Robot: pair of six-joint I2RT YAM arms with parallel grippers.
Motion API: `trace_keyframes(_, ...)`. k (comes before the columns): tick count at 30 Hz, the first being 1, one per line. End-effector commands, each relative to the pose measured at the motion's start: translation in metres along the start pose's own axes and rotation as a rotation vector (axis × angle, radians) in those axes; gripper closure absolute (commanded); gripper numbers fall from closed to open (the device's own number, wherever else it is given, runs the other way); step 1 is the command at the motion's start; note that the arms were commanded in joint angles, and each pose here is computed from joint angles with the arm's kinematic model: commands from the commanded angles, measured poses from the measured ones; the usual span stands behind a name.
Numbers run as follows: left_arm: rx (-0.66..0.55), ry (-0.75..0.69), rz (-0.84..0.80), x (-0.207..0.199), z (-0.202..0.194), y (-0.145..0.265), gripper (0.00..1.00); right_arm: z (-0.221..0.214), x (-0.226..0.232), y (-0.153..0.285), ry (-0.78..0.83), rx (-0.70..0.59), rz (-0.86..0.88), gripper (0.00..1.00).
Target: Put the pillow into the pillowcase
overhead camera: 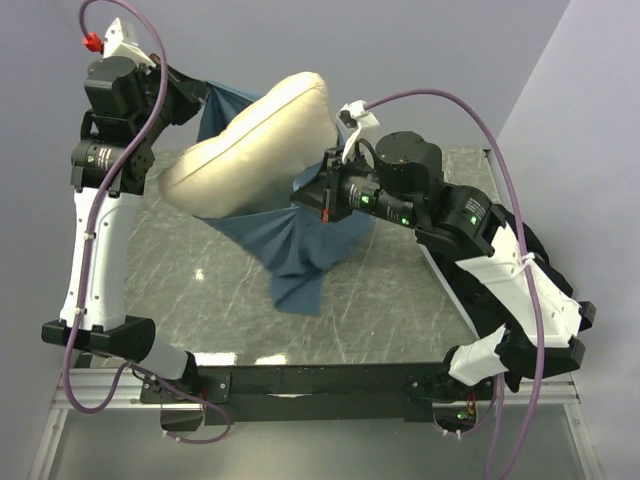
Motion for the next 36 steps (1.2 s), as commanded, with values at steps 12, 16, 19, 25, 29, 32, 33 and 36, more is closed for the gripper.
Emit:
trace_keyframes(12,-0.018,-0.084,-0.207,-0.060,-0.011,0.013,0.99,0.083,-0.097,0.043,-0.099,-0.283,-0.164,1.00)
trace_keyframes(16,-0.129,-0.037,-0.168,-0.026,0.050,0.022,0.99,0.025,-0.014,0.003,-0.043,-0.144,0.000,1.00)
trace_keyframes(19,-0.162,0.011,-0.145,0.000,0.082,0.024,0.99,0.013,0.004,-0.004,-0.005,-0.124,-0.006,1.00)
trace_keyframes(25,-0.055,-0.006,-0.269,-0.029,0.040,0.015,0.99,0.058,-0.040,0.033,0.024,-0.213,-0.138,1.00)
trace_keyframes(29,0.047,-0.075,-0.339,-0.077,-0.014,0.012,0.99,0.100,-0.095,0.075,-0.033,-0.338,-0.244,1.00)
trace_keyframes(32,0.037,-0.083,-0.366,-0.096,-0.018,0.018,0.99,0.111,-0.095,0.080,-0.052,-0.361,-0.218,1.00)
trace_keyframes(33,0.009,-0.102,-0.352,-0.095,-0.010,0.019,0.99,0.107,-0.092,0.075,-0.063,-0.344,-0.188,1.00)
trace_keyframes(36,-0.112,-0.066,-0.278,-0.072,0.044,0.025,0.99,0.085,-0.057,0.051,-0.038,-0.297,-0.133,1.00)
Point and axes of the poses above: each gripper's point midway between its finger pads, its own y axis back along the fingers, its own x axis along the line the jaws close on, z = x × y, the point moved 2 cm from there along y, back along the fingers, and after that the axes turned 5 degrees about y, right-handed, at the moved point
